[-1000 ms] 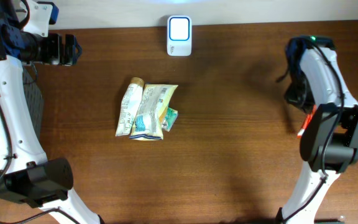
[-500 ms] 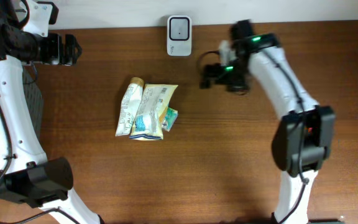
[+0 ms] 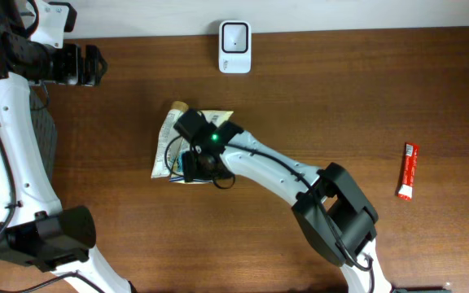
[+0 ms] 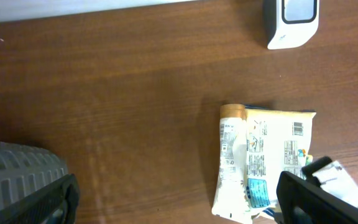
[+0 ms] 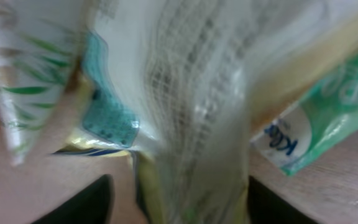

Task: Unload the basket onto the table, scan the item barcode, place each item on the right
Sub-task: 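Reach the right gripper to the yellow snack bag and grasp it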

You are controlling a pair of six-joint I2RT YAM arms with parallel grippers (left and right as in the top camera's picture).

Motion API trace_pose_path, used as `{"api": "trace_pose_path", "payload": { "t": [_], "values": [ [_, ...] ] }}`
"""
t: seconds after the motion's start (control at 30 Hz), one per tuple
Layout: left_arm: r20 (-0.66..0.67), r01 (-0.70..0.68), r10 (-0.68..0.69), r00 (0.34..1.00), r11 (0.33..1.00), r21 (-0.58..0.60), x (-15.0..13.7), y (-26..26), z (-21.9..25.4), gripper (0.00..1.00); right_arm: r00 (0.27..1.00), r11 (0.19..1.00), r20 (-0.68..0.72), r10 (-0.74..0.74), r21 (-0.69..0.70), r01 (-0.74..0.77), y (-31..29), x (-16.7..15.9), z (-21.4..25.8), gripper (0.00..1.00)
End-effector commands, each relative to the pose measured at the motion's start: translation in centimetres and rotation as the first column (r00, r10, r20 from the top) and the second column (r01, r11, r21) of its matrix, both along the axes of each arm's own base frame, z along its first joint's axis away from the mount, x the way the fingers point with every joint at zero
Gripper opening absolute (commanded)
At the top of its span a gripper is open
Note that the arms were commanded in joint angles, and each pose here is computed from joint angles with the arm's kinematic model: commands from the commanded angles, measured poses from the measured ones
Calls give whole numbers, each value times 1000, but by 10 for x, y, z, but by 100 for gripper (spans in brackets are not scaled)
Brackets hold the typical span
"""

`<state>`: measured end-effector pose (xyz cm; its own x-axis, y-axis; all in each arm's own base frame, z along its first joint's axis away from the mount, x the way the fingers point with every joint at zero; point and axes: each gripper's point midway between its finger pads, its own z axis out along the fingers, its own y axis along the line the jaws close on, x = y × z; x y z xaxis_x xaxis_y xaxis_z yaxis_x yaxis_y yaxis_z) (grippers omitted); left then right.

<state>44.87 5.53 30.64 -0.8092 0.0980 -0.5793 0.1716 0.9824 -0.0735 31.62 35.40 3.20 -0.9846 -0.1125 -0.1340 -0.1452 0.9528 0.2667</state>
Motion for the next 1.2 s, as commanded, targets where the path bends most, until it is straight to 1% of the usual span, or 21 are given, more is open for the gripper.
{"api": "trace_pose_path", "payload": {
  "t": [0.0, 0.03, 0.1, 0.2, 0.27, 0.3, 0.37, 0.4, 0.47, 0.53, 0.57, 0.6, 0.67, 0.7, 0.73, 0.77, 0.8, 0.83, 0.97, 1.03, 1.17],
  "values": [
    [23, 4, -4, 1000, 1000, 11, -3, 2, 8, 99, 998, 997, 35, -49, -60, 51, -20, 9, -2, 36],
    [23, 4, -4, 1000, 1000, 11, -3, 2, 8, 99, 998, 996, 32, -55, -67, 57, -28, 11, 2, 19],
    [23, 4, -4, 1000, 1000, 11, -3, 2, 8, 99, 996, 991, 25, -85, -99, 87, -47, 14, 10, 7],
    [23, 4, -4, 1000, 1000, 11, -3, 2, 8, 99, 996, 987, 84, 11, -162, 2, -87, 25, 45, 8],
    [23, 4, -4, 1000, 1000, 11, -3, 2, 8, 99, 960, 960, 150, 238, -187, -209, -105, 33, 73, 8],
    [23, 4, -4, 1000, 1000, 11, -3, 2, 8, 99, 864, 874, 156, 478, -187, -449, -109, 29, 81, 7],
    [23, 4, -4, 1000, 1000, 11, -3, 2, 8, 99, 685, 694, 115, 719, -174, -699, -121, 13, 78, 7],
    [23, 4, -4, 1000, 1000, 11, -3, 2, 8, 99, 568, 572, 74, 819, -181, -800, -137, 8, 72, 7],
    [23, 4, -4, 1000, 1000, 11, -3, 2, 8, 99, 466, 473, 83, 881, -209, -856, -159, 24, 64, 4],
    [23, 4, -4, 1000, 1000, 11, -3, 2, 8, 99, 487, 503, 125, 864, -245, -829, -176, 51, 61, 4],
    [23, 4, -4, 1000, 1000, 12, -3, 2, 8, 99, 539, 563, 165, 826, -270, -781, -192, 73, 60, 10],
    [23, 4, -4, 1000, 1000, 11, -3, 2, 8, 99, 694, 729, 226, 684, -261, -633, -208, 99, 63, 99],
    [23, 4, -4, 1000, 1000, 11, -3, 2, 8, 99, 854, 895, 269, 445, -169, -413, -221, 116, 72, 99],
    [23, 4, -4, 1000, 1000, 11, -3, 2, 8, 99, 925, 959, 261, 275, -14, -281, -219, 117, 79, 99],
    [23, 4, -4, 1000, 1000, 11, -3, 2, 8, 99, 957, 974, 225, 182, 91, -207, -218, 113, 82, 99],
    [23, 4, -4, 1000, 1000, 11, -3, 2, 8, 99, 976, 972, 179, 127, 173, -159, -217, 108, 82, 99],
    [23, 4, -4, 1000, 1000, 11, -3, 2, 8, 99, 997, 971, 73, -7, 238, -11, -220, 103, 74, 99],
    [23, 4, -4, 1000, 1000, 11, -3, 2, 8, 99, 998, 966, 17, -61, 251, 55, -222, 98, 66, 99],
    [23, 4, -4, 1000, 1000, 11, -3, 2, 8, 99, 989, 900, -122, -87, 416, 131, -201, 68, 31, 99],
    [23, 4, -4, 1000, 1000, 11, -3, 2, 8, 99, 953, 857, -206, -221, 425, 291, -197, 70, 17, 99],
    [23, 4, -4, 1000, 1000, 11, -3, 2, 8, 99, 976, 799, -66, -209, 564, 209, -147, 97, 28, 99]
  ]
}}
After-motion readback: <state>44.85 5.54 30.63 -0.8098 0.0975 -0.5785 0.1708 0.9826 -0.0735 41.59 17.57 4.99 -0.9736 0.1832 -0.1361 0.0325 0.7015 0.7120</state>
